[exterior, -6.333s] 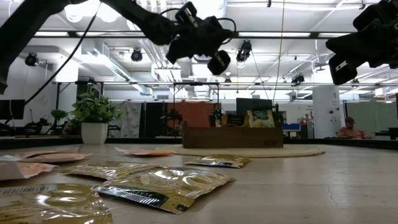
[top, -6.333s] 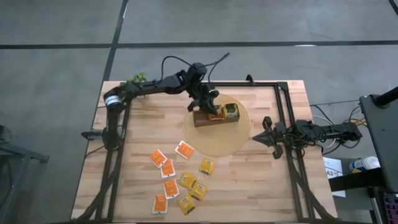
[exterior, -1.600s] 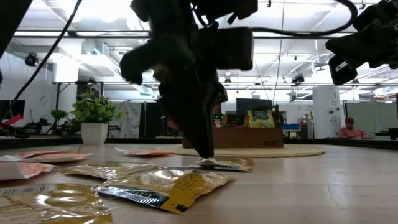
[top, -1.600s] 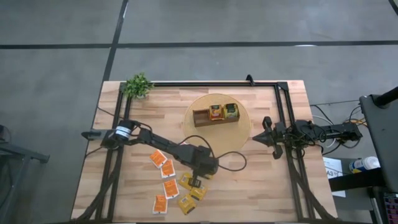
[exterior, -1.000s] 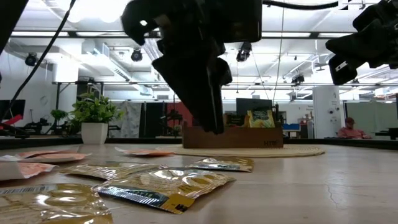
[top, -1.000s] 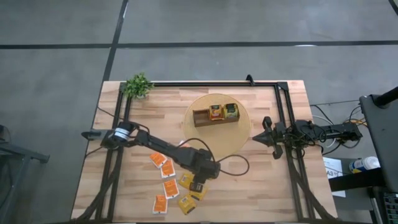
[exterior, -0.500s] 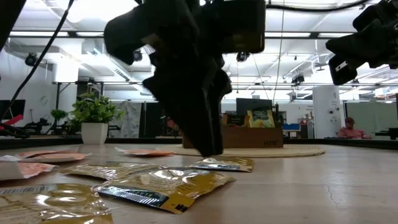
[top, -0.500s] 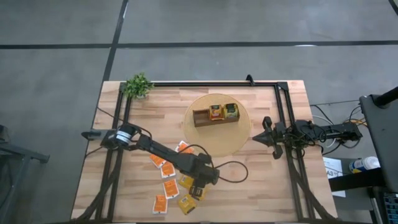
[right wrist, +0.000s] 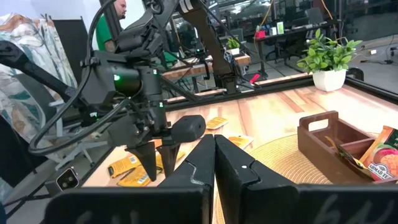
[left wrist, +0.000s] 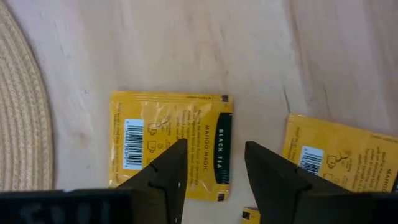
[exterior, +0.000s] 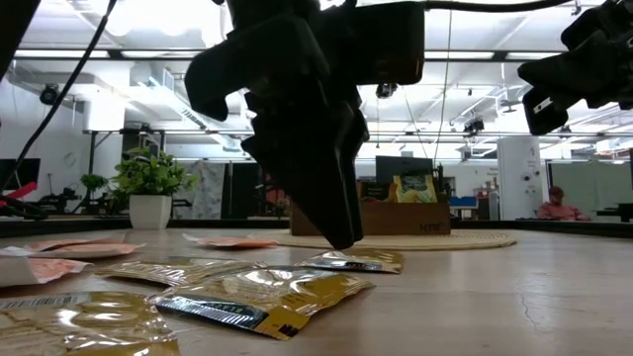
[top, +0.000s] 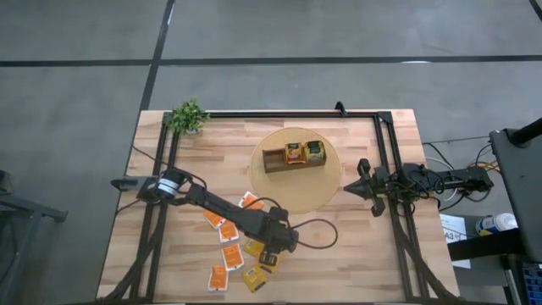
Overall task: Pick & Place Tea
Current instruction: Put the orange tea bag into the middle section of the wooden organizer
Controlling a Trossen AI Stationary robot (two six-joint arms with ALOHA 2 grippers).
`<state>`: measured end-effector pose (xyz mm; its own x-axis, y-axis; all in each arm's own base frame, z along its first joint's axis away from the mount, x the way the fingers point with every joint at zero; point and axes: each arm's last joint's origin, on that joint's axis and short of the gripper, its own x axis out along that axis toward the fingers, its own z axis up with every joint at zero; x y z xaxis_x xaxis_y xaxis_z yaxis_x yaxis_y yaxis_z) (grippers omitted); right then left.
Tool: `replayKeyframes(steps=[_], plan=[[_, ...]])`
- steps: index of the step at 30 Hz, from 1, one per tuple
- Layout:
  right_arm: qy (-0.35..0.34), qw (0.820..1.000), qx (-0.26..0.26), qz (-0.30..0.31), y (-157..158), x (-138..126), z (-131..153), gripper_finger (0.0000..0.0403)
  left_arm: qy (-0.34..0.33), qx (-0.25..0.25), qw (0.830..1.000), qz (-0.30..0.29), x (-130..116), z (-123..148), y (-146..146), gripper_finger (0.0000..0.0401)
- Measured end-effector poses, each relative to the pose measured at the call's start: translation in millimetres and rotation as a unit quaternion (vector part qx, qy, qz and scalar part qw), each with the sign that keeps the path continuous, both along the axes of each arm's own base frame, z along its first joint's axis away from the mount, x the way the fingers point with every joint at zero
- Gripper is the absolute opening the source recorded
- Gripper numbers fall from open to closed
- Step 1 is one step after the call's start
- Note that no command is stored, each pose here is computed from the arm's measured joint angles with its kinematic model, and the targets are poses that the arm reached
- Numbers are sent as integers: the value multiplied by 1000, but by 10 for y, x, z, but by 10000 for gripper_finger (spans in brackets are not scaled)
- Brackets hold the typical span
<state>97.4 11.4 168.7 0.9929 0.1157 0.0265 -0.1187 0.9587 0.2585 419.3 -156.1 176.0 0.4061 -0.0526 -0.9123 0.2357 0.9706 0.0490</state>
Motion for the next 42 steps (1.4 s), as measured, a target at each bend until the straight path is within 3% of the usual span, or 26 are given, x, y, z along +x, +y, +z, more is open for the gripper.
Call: replayKeyframes(steps=[21,42], plan=[[0,1000,0,0,0,0,0,8,9,28,999,-23,11,-115,-3,154],[0,1000,0,0,0,0,1,8,23,45,998,-30,18,18,100,158]])
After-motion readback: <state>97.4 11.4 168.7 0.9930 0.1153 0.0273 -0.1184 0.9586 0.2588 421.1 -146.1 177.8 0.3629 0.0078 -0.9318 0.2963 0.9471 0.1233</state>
